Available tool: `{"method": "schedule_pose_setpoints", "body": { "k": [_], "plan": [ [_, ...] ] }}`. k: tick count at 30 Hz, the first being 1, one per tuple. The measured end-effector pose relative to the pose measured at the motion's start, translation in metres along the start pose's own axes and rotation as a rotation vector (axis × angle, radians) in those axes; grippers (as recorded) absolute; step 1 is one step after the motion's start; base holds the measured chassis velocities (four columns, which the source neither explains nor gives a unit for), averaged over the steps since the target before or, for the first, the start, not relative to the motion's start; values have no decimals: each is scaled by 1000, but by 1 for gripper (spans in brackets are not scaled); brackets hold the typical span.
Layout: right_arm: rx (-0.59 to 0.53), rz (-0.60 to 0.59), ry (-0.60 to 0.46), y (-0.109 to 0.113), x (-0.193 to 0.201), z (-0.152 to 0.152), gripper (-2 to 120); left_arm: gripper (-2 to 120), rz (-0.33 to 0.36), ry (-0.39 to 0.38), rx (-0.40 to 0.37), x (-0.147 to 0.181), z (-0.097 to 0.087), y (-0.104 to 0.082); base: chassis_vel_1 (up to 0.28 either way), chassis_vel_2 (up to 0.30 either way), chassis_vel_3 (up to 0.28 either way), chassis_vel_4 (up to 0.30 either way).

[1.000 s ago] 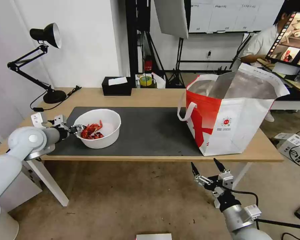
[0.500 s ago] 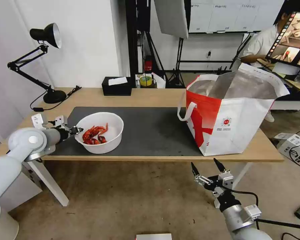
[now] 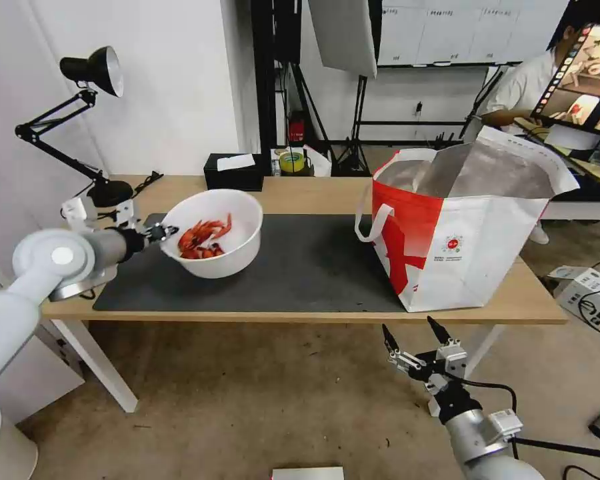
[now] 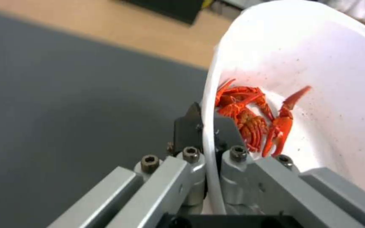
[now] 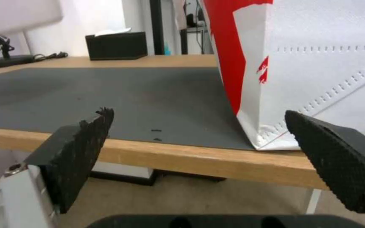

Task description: Pick up the trash from the table and place it into the takeout bag.

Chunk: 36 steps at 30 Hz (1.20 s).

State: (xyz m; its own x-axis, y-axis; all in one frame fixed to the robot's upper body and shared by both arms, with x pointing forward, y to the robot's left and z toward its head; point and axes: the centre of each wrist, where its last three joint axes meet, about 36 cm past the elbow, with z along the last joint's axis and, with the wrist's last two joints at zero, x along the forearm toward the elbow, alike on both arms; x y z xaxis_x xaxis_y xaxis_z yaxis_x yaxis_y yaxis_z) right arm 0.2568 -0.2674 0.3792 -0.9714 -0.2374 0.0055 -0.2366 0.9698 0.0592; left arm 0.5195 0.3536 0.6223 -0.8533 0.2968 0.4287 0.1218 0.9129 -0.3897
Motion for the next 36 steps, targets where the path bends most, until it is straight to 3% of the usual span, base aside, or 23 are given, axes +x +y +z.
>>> {"method": "schedule_pose_setpoints", "body": {
  "k": [2,5,6,13,14,17,18,21,22,25,27,30,31,34,36],
  "plan": [
    [0,0,0,0,0,0,100,0,27,-16,-9,-2,-5,-11,0,0,0,0],
    [0,0,0,0,0,0,100,0,104,-61,-39,-7,-21,-45,0,0,0,0],
    [0,0,0,0,0,0,100,0,104,-61,-39,-7,-21,-45,0,0,0,0],
    [0,0,0,0,0,0,100,0,238,-114,-56,-27,-40,-104,0,0,0,0],
    [0,0,0,0,0,0,100,0,238,-114,-56,-27,-40,-104,0,0,0,0],
    [0,0,0,0,0,0,100,0,294,-151,-53,-38,-51,-134,0,0,0,0],
    [0,0,0,0,0,0,100,0,294,-151,-53,-38,-51,-134,0,0,0,0],
    [0,0,0,0,0,0,100,0,337,-182,-61,-46,-70,-163,0,0,0,0],
    [0,0,0,0,0,0,100,0,337,-182,-61,-46,-70,-163,0,0,0,0],
    [0,0,0,0,0,0,100,0,383,-194,-57,-59,-84,-195,0,0,0,0],
    [0,0,0,0,0,0,100,0,396,-193,-56,-62,-85,-202,0,0,0,0],
    [0,0,0,0,0,0,100,0,440,-181,-54,-75,-79,-233,0,0,0,0],
    [0,0,0,0,0,0,100,0,440,-181,-54,-75,-79,-233,0,0,0,0],
    [0,0,0,0,0,0,100,0,465,-174,-46,-91,-68,-258,0,0,0,0],
    [0,0,0,0,0,0,100,0,466,-174,-45,-92,-67,-259,0,0,0,0]
  ]
}}
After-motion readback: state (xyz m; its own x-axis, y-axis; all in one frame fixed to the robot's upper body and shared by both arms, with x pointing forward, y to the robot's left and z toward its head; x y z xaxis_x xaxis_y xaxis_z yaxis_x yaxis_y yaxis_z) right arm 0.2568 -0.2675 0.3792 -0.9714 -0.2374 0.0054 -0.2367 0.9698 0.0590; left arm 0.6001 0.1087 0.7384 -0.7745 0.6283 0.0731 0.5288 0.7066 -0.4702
